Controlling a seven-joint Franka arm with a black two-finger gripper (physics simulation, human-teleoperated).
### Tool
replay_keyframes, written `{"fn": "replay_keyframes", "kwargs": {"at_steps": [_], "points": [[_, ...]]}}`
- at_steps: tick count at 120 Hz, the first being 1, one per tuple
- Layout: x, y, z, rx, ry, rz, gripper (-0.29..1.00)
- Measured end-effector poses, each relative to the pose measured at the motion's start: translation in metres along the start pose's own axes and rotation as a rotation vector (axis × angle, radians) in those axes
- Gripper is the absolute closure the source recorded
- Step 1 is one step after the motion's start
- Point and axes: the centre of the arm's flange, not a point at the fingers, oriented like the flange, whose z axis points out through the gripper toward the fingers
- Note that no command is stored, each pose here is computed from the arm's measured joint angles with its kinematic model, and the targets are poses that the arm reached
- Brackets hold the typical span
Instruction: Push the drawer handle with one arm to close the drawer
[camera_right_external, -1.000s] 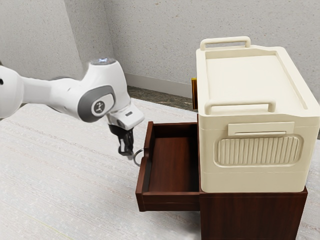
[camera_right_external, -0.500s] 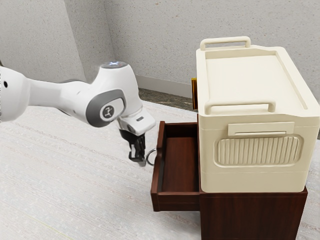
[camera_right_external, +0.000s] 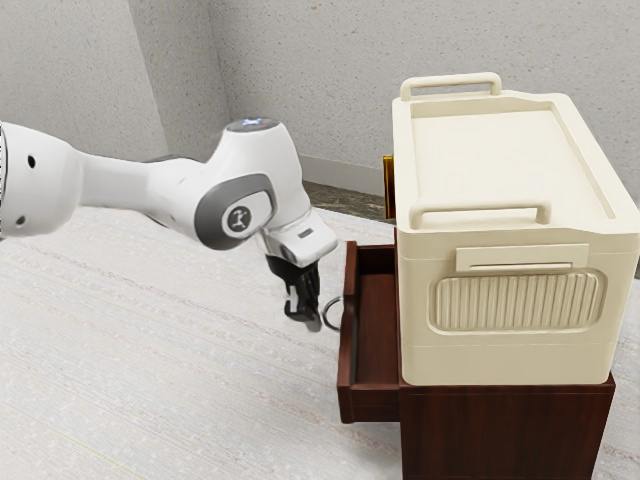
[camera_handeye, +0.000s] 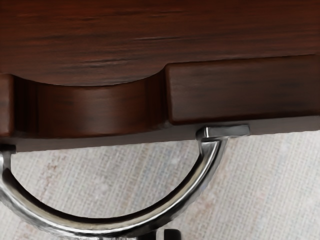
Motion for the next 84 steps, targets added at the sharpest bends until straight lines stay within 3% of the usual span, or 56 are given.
{"fn": "replay_keyframes", "kwargs": {"at_steps": [84], "points": [[0.049, -0.019, 0.005, 0.004, 0.051, 0.046, 0.79]]}}
